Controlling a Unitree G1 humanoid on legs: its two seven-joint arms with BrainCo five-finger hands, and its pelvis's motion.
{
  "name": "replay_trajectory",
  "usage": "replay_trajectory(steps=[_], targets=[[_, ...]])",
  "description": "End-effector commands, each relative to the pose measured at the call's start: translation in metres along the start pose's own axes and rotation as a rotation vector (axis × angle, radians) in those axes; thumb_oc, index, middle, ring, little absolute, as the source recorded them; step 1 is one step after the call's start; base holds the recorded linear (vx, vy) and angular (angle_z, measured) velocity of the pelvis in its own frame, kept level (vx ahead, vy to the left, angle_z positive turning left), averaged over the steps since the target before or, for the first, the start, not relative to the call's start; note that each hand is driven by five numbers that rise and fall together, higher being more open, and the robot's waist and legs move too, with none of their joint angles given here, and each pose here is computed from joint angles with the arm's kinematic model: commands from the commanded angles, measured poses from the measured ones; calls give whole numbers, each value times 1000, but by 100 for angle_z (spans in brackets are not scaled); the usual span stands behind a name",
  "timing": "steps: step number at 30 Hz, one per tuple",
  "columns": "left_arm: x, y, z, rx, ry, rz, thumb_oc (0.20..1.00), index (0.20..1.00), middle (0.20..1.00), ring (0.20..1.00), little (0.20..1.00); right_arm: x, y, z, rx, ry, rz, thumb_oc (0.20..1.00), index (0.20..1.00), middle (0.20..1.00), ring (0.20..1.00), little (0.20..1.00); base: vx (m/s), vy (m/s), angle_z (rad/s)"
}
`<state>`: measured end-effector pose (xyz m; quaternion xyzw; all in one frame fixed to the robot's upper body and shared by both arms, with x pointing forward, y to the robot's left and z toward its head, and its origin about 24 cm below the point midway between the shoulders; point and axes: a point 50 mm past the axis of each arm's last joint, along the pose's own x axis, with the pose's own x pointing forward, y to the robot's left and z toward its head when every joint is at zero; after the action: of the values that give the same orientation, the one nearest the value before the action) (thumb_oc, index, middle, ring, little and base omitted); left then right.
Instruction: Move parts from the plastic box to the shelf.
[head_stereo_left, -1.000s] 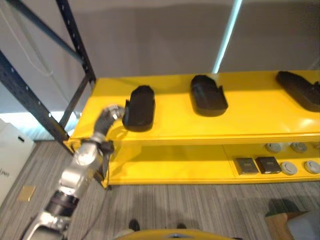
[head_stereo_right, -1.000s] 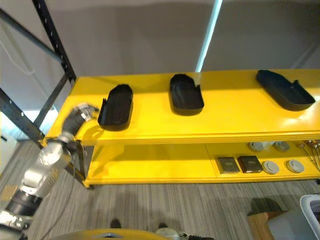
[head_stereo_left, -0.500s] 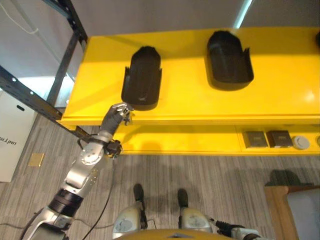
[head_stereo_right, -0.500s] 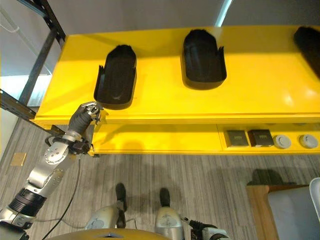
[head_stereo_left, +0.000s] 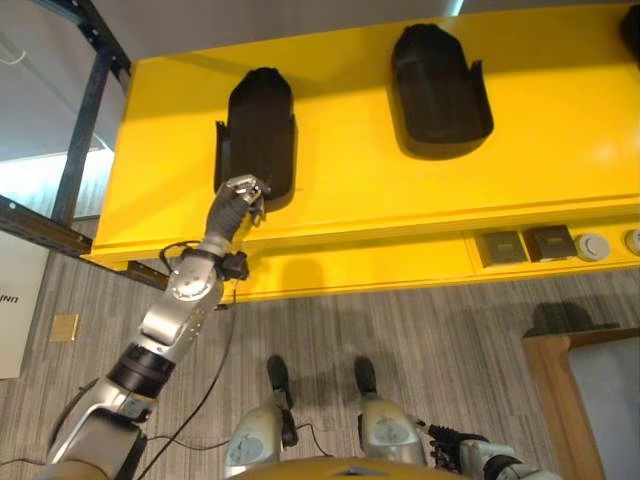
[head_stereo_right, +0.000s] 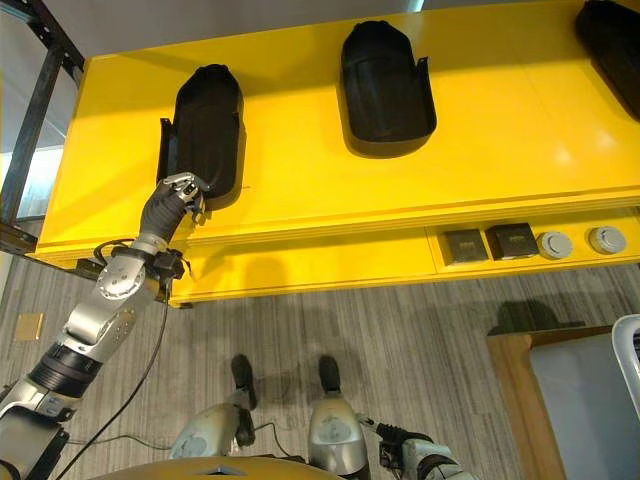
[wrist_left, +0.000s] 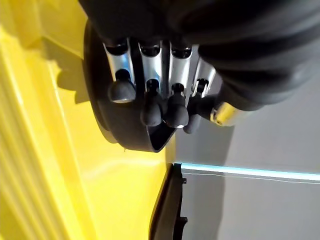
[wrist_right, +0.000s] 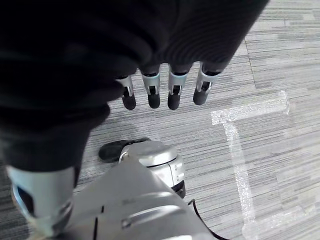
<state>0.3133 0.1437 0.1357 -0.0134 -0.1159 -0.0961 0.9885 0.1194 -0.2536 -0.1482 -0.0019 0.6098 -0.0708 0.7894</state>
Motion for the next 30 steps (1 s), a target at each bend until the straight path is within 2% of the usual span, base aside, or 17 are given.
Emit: replay_trajectory(steps=[1, 21, 29, 30], targets=[[12, 0, 15, 57, -70, -4, 200, 200, 200, 200, 200, 3, 15, -10, -37, 36, 33, 1000, 1000, 1000, 1000, 1000, 33, 8, -8], [39, 25, 24, 94, -100, 137, 200, 200, 200, 200, 200, 2, 17, 0, -74, 5, 42, 1000, 1000, 1000, 1000, 1000, 4, 2, -5], [17, 23, 6, 47, -89, 156, 200, 200, 200, 200, 200, 3, 17, -13, -47, 37, 32, 1000, 1000, 1000, 1000, 1000, -10, 3, 3], [10, 23, 3, 45, -106, 172, 297, 297, 297, 297, 297, 3, 17, -16, -46, 44, 29, 1000, 1000, 1000, 1000, 1000, -11, 8, 9]])
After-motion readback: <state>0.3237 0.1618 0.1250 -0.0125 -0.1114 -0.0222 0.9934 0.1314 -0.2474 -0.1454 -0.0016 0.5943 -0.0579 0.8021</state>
